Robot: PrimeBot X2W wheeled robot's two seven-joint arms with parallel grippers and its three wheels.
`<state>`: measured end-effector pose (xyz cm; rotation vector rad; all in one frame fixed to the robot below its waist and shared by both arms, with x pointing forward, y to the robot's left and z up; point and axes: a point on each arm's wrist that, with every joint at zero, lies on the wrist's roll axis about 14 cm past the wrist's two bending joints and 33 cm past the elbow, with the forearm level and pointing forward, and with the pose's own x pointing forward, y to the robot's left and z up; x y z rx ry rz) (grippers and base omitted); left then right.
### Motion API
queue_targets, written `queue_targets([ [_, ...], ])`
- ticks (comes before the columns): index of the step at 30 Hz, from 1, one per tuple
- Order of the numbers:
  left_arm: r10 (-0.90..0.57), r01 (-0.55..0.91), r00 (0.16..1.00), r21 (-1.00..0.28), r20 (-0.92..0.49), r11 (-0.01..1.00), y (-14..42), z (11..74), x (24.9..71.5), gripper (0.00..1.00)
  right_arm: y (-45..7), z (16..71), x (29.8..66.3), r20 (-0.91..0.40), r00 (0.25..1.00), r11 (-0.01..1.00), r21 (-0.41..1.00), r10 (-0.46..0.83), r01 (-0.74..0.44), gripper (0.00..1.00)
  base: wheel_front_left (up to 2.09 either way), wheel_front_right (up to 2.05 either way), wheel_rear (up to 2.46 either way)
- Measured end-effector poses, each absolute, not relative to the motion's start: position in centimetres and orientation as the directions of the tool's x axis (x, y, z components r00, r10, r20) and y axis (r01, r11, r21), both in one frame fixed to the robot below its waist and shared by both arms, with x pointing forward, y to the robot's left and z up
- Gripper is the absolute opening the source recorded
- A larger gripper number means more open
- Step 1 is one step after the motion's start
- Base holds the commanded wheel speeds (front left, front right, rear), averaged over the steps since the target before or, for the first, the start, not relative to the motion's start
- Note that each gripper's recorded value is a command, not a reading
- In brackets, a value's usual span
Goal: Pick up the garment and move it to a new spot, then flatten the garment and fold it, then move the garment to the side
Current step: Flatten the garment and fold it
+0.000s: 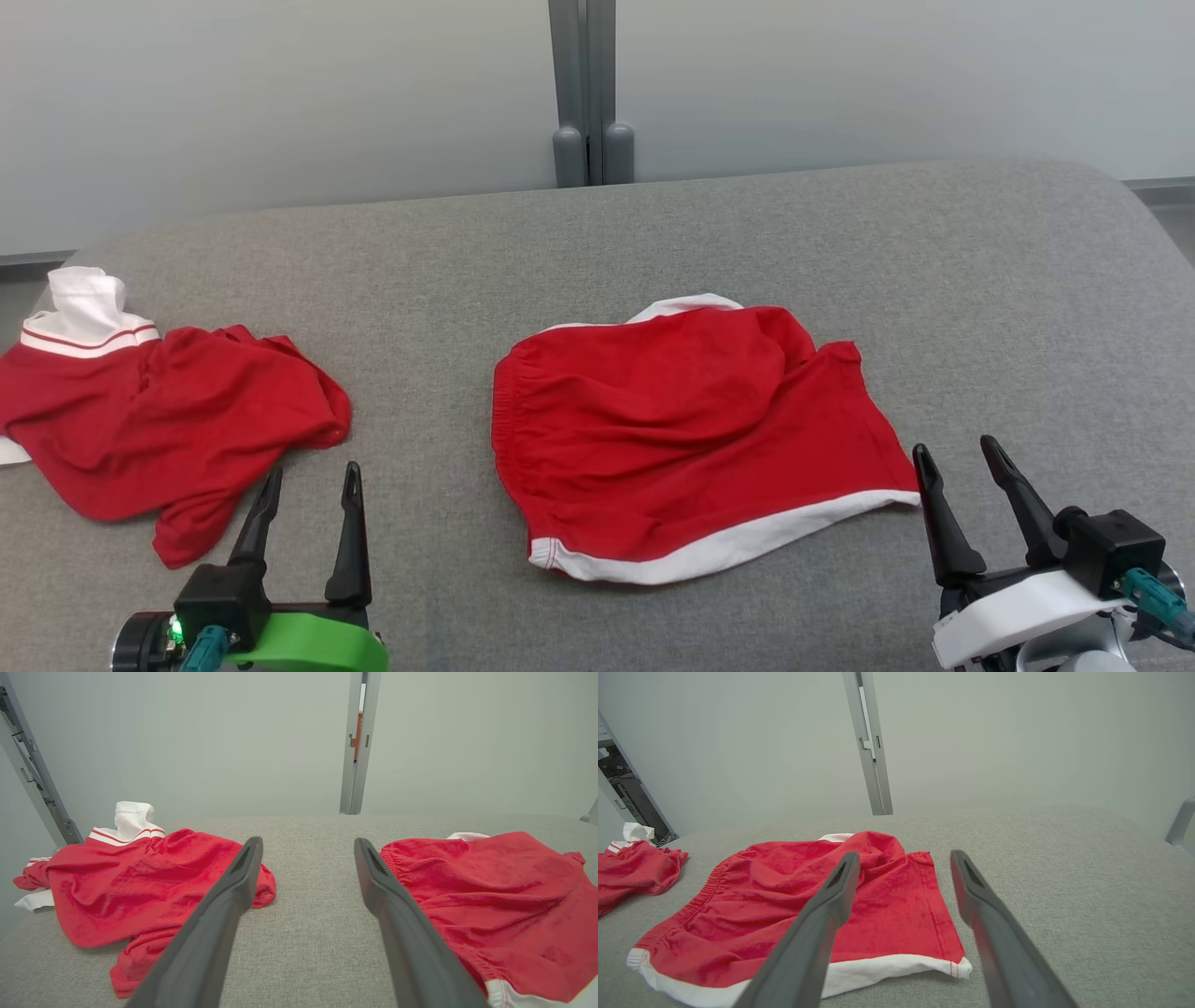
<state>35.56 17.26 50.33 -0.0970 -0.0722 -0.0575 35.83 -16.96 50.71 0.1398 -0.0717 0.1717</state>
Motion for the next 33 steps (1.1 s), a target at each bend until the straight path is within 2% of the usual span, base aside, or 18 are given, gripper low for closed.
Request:
queue_targets([
  [9,-0.078,0.083,0.995,-0.097,0.059,0.992,16.5,49.8,35.5,1.00,-17.2,49.9,35.8,0.056,0.986,0.978,0.128,0.160,-0.166,1.00,0.00,0.00,0.00],
  [18,-0.197,0.195,0.980,-0.110,-0.009,0.975,12.8,47.6,35.6,1.00,-18.2,47.2,36.5,-0.034,0.989,0.984,0.109,0.142,-0.138,1.00,0.00,0.00,0.00],
  [33,-0.429,0.400,0.878,-0.165,-0.214,0.901,5.6,41.1,34.8,1.00,-19.8,41.9,38.9,-0.205,0.974,0.991,0.107,0.099,-0.078,1.00,0.00,0.00,0.00],
])
